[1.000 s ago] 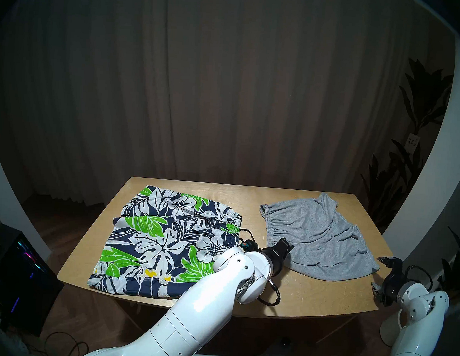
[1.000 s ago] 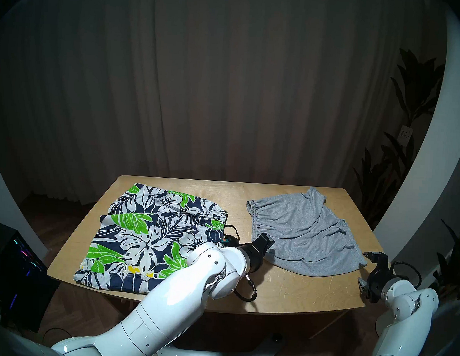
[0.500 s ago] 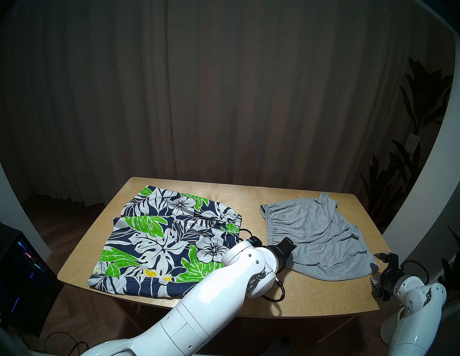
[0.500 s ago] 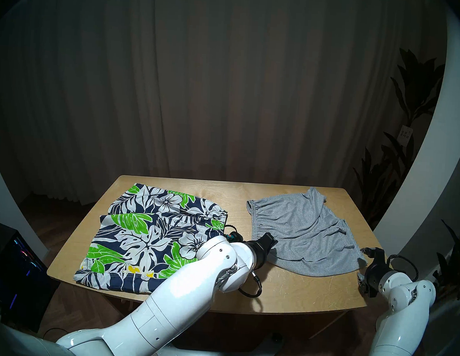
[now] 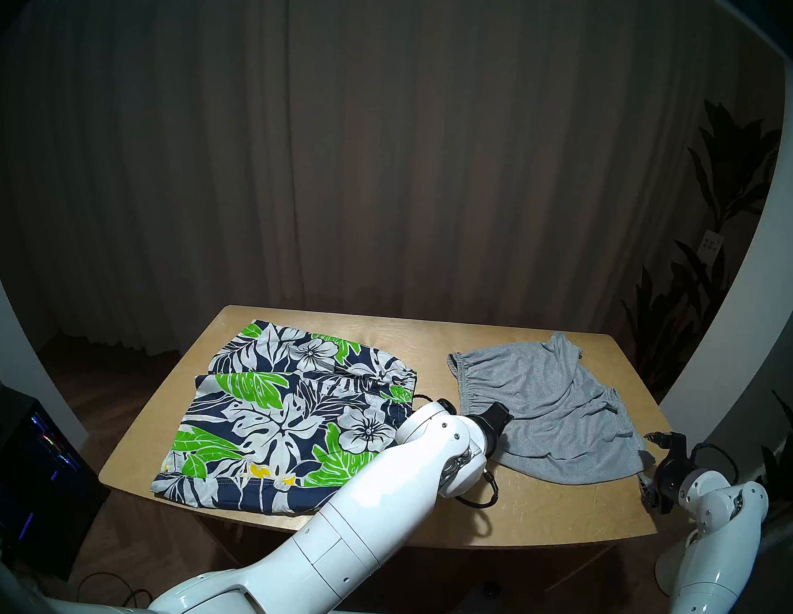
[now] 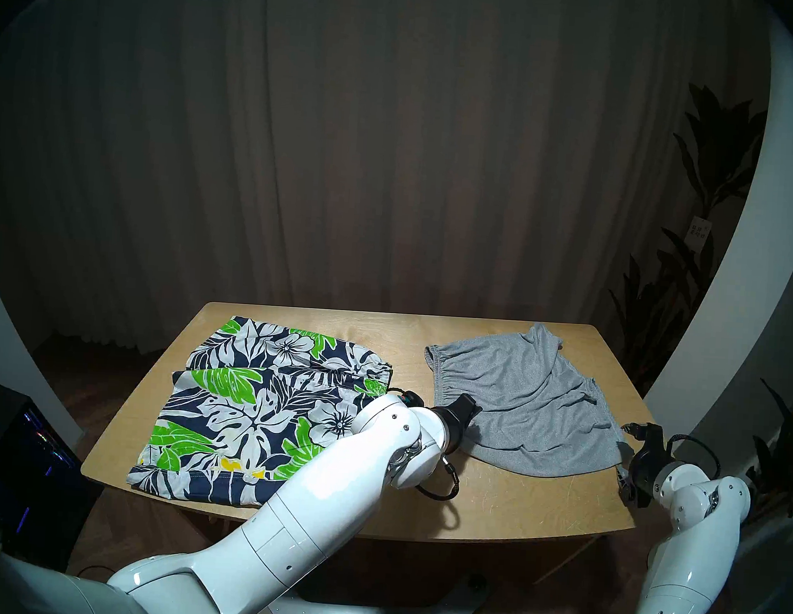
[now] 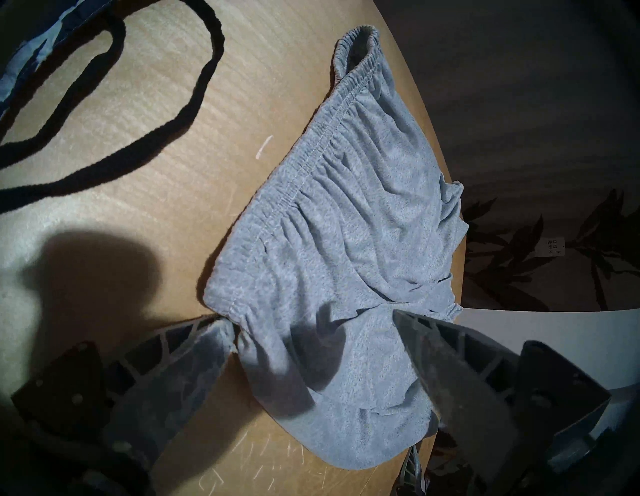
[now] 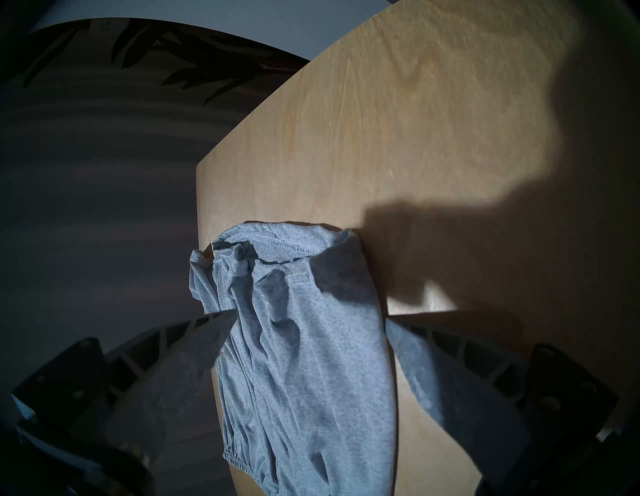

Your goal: Fold pants twice and stack them

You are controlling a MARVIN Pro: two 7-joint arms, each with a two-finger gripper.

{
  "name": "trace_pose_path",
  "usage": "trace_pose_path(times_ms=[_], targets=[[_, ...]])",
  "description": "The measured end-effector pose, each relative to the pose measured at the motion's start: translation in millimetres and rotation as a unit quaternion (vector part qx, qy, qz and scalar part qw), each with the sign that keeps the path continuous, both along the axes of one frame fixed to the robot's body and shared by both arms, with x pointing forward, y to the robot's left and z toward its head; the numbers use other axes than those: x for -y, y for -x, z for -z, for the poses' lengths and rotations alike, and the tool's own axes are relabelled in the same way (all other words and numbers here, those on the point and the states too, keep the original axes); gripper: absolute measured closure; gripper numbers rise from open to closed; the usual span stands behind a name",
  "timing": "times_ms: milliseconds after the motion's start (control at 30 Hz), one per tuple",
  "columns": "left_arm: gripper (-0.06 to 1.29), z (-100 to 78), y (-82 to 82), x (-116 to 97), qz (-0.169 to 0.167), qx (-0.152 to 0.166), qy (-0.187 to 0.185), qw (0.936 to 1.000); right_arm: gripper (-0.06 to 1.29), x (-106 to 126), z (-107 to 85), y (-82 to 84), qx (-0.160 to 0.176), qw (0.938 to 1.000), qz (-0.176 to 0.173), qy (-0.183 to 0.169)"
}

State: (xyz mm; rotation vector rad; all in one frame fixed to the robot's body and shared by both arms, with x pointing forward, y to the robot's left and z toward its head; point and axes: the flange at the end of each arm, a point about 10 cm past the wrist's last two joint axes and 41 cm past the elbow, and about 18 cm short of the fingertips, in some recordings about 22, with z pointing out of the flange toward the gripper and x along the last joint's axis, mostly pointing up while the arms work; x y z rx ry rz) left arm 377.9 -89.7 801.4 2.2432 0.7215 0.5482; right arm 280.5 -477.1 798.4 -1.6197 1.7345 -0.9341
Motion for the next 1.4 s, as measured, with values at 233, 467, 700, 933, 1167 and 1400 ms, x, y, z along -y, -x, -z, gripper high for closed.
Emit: trace_pose_path(times_ms=[233, 467, 700, 933, 1167, 1400], targets=[[0.04, 0.4, -2.3, 4, 0.002, -0.001, 0.003, 1.0, 0.01, 3, 2.1, -2.7, 0.001, 1.0, -0.004, 0.001], [0.08, 12.1, 0.5, 5, -0.003, -0.013, -0.005, 0.9999, 0.01, 5, 11.1, -4.5, -0.01, 0.9999, -0.011, 0.001], [0.87, 16.6, 3.9, 3, -0.006, -0.017, -0.012, 0.9998, 0.41, 5, 18.2, -4.1, -0.021, 0.9997, -0.015, -0.001], [1.15, 13.6, 5.3, -6, -0.012, -0.02, -0.022, 0.9995, 0.92, 5, 17.6, -4.3, -0.022, 0.9996, -0.017, 0.0], [1.26, 11.8, 10.7, -22, -0.01, -0.03, -0.027, 0.9991, 1.26, 4, 14.6, 1.3, -0.025, 0.9995, -0.017, -0.007], [1.26, 10.7, 18.3, -32, 0.003, -0.035, -0.03, 0.9989, 1.26, -3, 6.3, 12.5, -0.031, 0.9992, -0.02, -0.016]])
